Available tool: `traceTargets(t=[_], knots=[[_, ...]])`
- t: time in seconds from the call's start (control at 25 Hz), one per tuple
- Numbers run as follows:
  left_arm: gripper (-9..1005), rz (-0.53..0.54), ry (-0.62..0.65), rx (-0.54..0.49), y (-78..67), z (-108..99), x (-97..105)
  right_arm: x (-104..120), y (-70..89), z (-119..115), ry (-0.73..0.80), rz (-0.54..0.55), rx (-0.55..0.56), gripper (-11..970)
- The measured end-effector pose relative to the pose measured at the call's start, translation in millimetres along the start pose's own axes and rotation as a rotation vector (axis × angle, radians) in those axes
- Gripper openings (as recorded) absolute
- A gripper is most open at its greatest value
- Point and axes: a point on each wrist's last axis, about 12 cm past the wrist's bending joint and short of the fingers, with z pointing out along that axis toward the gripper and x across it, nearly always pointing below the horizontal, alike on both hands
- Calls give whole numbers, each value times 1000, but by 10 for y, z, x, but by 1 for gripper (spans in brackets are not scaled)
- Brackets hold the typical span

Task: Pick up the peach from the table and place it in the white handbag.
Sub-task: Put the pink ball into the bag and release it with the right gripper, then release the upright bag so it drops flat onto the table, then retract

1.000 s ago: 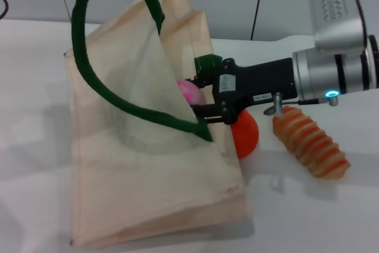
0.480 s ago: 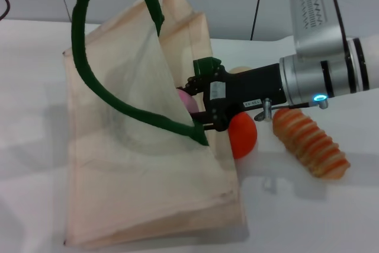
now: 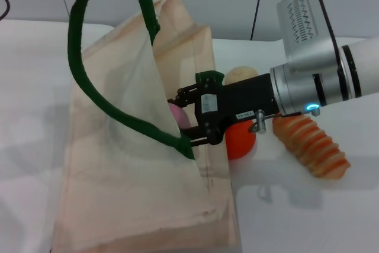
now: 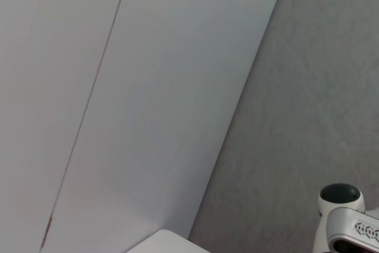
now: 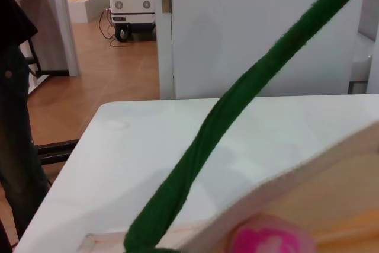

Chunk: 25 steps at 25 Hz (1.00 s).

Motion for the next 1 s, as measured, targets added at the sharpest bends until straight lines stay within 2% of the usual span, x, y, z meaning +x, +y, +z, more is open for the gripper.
traceTargets(t=[0.08,0.52,0.8,1.0], knots=[[254,0,0,0,0,0,0,1,-1,2,-1,1,2,511],[261,0,-1,-3,2,-7,7,7,-5,-1,-5,4,10,892],[266,0,0,-4,2,-9,10,15,-29,-42,-29,18,40,892],[269,-6,1,-11,3,-40,30,132,-142,-286,-51,68,178,892]])
